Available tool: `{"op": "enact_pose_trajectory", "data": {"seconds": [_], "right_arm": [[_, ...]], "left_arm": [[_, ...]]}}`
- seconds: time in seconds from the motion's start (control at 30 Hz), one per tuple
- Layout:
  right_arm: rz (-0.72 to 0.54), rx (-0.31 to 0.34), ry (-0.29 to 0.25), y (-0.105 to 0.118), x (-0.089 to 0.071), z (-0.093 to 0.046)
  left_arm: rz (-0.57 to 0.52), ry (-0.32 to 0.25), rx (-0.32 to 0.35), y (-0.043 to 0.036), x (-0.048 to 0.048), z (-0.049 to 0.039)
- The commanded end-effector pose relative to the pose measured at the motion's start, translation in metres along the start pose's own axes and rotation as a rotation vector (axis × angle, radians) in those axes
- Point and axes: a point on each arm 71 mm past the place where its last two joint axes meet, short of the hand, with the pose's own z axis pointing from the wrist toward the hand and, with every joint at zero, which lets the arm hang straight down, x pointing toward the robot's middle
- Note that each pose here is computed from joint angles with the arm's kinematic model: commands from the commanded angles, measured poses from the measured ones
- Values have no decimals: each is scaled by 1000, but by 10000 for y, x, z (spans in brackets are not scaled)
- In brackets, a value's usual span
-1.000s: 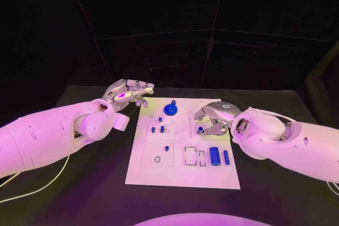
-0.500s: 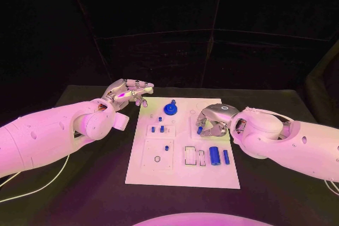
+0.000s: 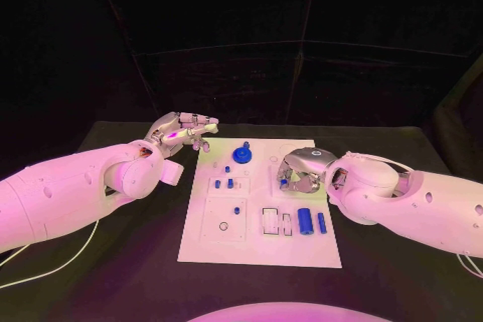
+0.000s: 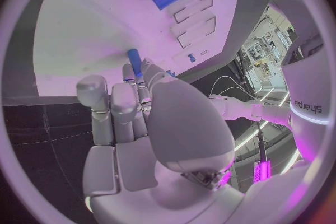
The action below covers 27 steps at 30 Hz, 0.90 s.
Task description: Assemble the parts on the task board
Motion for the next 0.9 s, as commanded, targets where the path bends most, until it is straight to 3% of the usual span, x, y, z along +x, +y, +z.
{"op": "enact_pose_trajectory", "data": {"seconds": [0.03,0.3,0.53,0.9], "right_arm": [[2,-9,-1,14,-4,11],[10,-5,-26,21,-26,-9],[46,-22,-70,90,-82,-119],[167,-107,-150,323,-219,-240]], "left_arm": [[-7,11,4,-10,12,6],[-7,11,1,-7,7,4],[-7,10,-2,-2,-5,4],[-6,8,-4,4,-13,4]]}}
